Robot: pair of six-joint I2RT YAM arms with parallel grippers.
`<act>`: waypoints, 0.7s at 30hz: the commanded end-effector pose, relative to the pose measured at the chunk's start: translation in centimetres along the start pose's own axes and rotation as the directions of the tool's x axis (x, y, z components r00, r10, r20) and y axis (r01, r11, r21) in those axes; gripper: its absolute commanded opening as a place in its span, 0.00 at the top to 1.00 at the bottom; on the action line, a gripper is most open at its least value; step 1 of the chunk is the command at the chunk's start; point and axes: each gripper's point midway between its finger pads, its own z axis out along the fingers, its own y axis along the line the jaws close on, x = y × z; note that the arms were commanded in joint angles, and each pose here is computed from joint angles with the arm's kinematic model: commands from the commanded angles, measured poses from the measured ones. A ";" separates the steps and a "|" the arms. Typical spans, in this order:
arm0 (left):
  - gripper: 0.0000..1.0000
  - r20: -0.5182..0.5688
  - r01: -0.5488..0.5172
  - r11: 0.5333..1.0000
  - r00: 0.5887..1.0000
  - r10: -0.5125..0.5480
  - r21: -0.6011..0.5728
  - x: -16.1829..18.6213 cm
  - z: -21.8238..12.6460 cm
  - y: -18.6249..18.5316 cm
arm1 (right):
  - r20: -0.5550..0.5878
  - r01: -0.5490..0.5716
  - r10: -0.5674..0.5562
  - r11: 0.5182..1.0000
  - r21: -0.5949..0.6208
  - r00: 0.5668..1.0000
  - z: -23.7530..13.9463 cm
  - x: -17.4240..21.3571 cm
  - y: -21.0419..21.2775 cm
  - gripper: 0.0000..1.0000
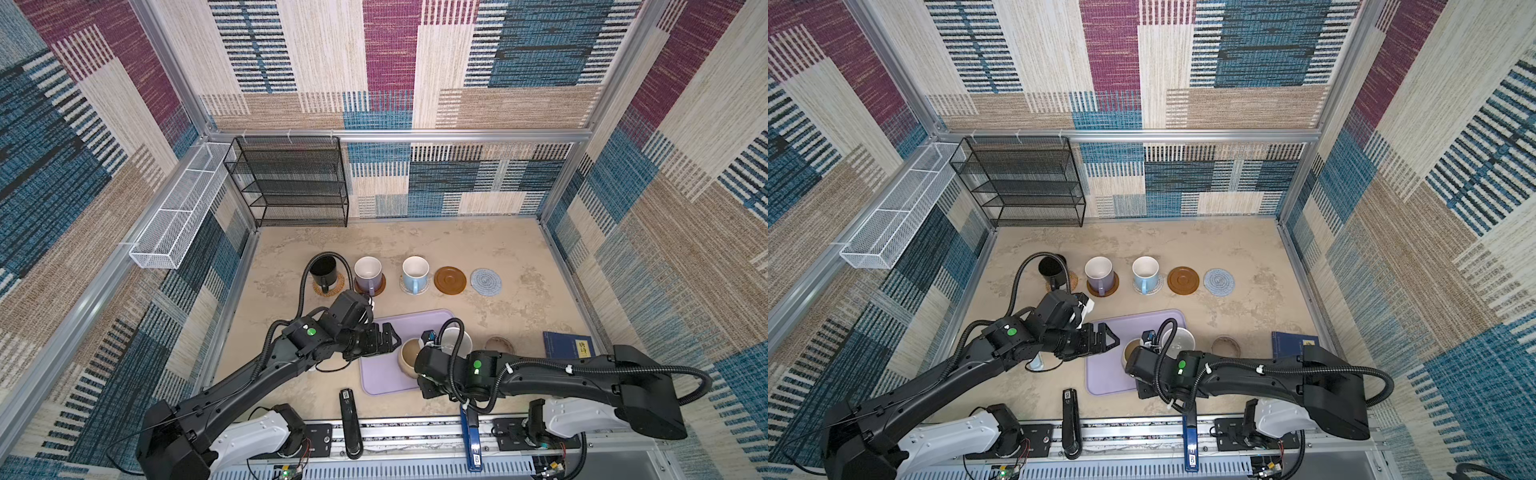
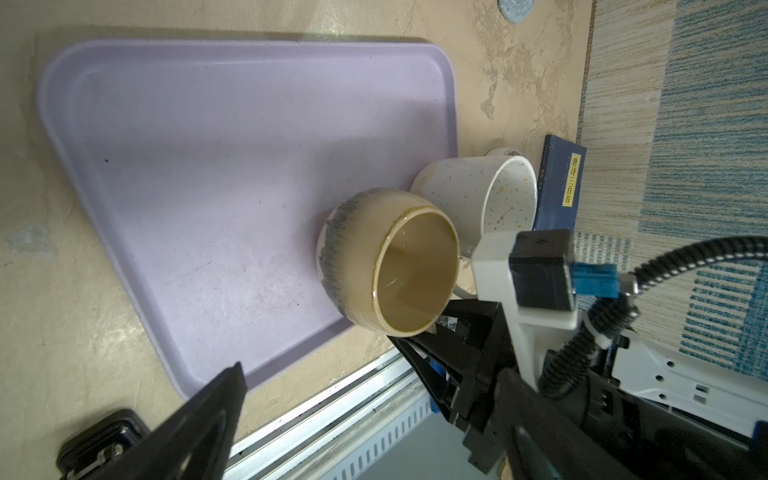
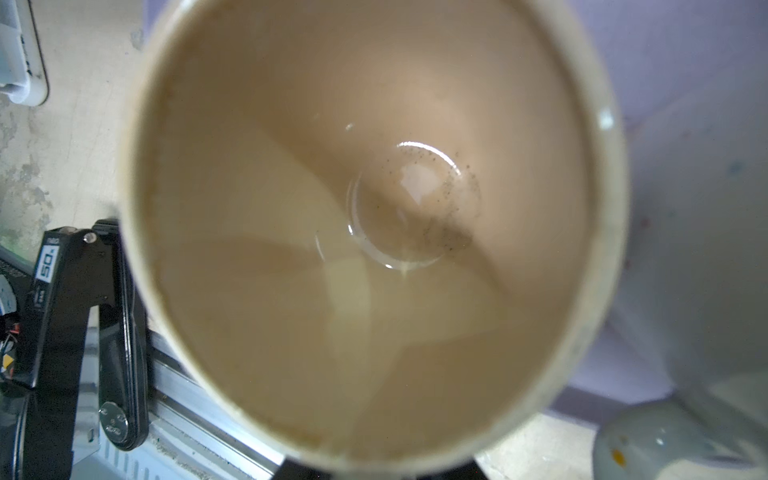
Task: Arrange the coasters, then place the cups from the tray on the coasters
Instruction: 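Close the right gripper on the beige mug rim and lift it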
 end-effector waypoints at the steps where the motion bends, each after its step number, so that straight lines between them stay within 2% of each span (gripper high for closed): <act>1: 0.02 0.051 0.005 1.000 0.999 -0.006 0.020 -0.7 -0.5 -0.4 | 0.036 -0.020 0.020 1.000 0.000 0.999 0.1 -0.9 0.5 0.73; 11: 0.02 0.035 0.003 0.998 0.999 -0.006 0.061 -1.0 -0.3 -1.6 | 0.075 -0.025 0.025 1.000 -0.008 0.997 0.1 -1.9 1.2 0.83; 21: 0.03 0.056 -0.003 0.997 0.998 -0.002 0.079 -1.3 -0.7 -2.0 | 0.130 -0.004 0.005 1.000 -0.013 0.991 -1.1 -3.4 1.8 0.98</act>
